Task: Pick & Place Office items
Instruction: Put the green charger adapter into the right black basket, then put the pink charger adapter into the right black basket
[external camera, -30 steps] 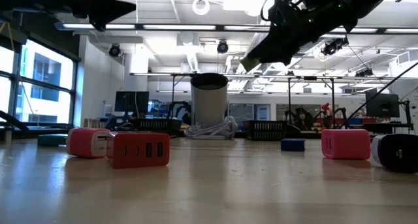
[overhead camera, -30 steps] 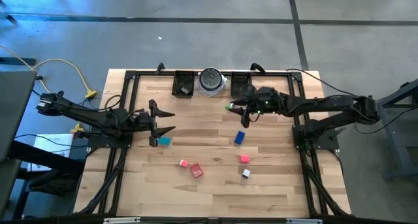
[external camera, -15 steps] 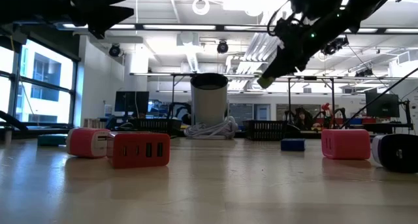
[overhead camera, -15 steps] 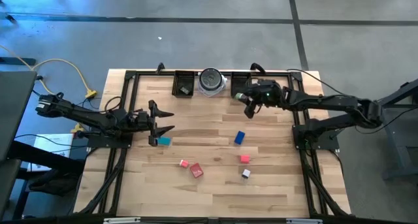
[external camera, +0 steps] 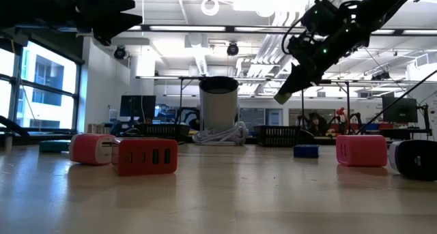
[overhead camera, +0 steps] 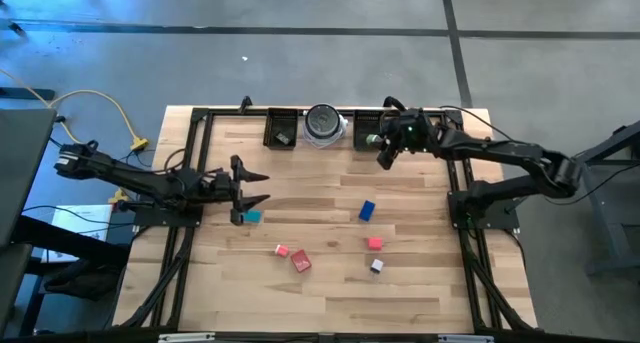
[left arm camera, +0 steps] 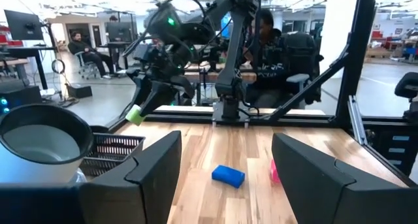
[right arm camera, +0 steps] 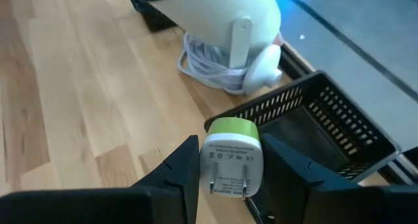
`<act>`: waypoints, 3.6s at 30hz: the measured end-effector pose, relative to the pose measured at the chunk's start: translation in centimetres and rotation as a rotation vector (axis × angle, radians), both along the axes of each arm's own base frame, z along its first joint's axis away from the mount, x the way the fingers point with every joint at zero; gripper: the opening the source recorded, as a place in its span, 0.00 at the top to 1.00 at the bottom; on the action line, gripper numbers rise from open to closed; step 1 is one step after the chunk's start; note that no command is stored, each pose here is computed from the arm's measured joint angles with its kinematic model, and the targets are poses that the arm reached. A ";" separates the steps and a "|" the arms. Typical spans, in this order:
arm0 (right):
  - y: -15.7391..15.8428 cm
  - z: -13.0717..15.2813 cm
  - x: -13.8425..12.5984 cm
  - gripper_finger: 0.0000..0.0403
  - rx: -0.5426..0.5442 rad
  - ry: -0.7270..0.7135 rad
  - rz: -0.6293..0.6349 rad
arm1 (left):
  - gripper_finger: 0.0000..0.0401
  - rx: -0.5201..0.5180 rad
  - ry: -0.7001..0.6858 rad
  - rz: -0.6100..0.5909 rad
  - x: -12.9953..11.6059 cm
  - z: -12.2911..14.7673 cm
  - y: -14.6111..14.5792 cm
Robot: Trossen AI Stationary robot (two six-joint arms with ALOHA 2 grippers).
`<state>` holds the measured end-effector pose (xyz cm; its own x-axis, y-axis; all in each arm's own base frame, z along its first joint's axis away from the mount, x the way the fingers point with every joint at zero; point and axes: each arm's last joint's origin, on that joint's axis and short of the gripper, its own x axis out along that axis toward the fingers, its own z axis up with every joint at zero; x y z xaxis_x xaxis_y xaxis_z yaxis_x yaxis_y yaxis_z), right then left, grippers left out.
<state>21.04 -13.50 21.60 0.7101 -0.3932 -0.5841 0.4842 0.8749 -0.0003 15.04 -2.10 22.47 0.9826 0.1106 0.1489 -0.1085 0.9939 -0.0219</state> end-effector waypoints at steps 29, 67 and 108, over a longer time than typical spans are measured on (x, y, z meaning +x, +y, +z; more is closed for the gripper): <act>-8.2 0.8 1.3 0.70 0.221 0.258 0.013 | 0.42 -0.023 -0.004 -0.027 1.0 -0.4 0.3; -9.0 -0.3 3.4 0.70 0.243 0.482 0.158 | 0.42 -0.013 0.032 -0.053 1.0 -0.7 0.3; -9.5 -3.2 5.1 0.39 0.177 0.576 0.138 | 0.42 -0.022 0.078 -0.059 2.4 -1.9 0.0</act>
<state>26.14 -22.99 18.44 0.2982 -0.1820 -0.9370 0.3319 0.9402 -0.0770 17.45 -2.06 20.59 0.9961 0.0541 0.0696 -0.0516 0.9980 -0.0375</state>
